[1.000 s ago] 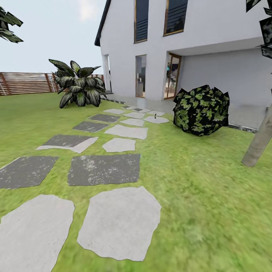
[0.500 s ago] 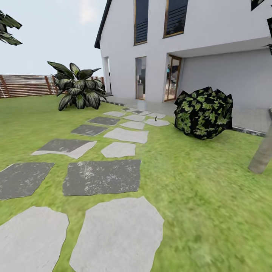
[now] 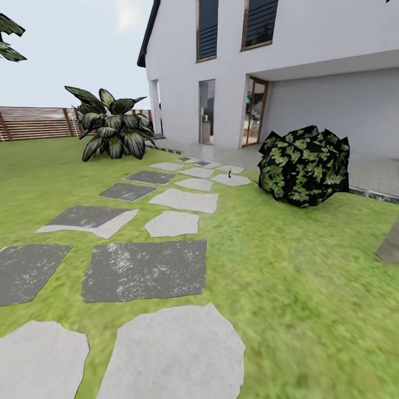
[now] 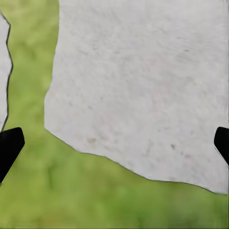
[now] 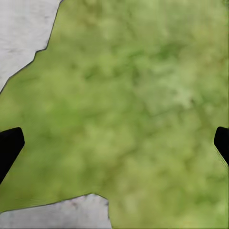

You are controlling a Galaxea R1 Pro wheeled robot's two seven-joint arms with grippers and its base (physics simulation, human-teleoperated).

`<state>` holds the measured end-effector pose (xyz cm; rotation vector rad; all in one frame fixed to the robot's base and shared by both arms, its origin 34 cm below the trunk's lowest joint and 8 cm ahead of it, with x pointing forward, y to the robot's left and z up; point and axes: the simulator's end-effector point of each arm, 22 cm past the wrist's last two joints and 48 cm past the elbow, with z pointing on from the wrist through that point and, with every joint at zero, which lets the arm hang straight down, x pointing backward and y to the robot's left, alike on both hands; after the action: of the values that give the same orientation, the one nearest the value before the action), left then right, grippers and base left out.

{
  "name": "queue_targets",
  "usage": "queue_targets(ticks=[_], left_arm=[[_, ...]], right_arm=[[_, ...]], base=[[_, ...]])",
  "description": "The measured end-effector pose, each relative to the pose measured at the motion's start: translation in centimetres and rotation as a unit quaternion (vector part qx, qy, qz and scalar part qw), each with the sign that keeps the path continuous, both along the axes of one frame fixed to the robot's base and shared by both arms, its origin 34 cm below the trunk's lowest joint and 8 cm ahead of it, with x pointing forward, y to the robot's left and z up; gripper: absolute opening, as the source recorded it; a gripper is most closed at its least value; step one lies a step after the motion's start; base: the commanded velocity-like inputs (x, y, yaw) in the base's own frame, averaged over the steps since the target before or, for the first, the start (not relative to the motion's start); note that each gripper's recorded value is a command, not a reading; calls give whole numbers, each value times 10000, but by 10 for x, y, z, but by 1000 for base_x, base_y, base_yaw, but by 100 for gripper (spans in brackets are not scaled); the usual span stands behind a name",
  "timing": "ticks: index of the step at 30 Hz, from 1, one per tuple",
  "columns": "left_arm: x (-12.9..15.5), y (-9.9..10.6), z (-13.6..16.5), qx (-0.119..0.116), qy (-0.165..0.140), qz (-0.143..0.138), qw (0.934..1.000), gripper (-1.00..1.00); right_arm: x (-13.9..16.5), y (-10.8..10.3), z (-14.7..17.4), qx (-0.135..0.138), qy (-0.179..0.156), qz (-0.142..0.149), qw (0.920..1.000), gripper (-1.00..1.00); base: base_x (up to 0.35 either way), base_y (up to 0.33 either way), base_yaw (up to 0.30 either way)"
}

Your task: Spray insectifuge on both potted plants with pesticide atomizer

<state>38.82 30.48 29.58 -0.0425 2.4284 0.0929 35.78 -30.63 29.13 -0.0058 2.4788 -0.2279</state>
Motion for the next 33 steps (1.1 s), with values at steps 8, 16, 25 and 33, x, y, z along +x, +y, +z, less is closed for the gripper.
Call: queue_targets(ticks=[8,16,25,33], left_arm=[[0,2,0,15,0,7,10000,100],[0,3,0,20,0,7,10000,100],[0,3,0,16,0,7,10000,100],[0,2,0,15,1,2,10000,100]], right_arm=[[0,0,0,0,1,-1,10000,100],[0,0,0,0,1,-2,10000,100],[0,0,0,0,1,-1,10000,100],[0,0,0,0,1,1,10000,100]], base=[[338,0,0],[338,0,0],[338,0,0],[338,0,0]])
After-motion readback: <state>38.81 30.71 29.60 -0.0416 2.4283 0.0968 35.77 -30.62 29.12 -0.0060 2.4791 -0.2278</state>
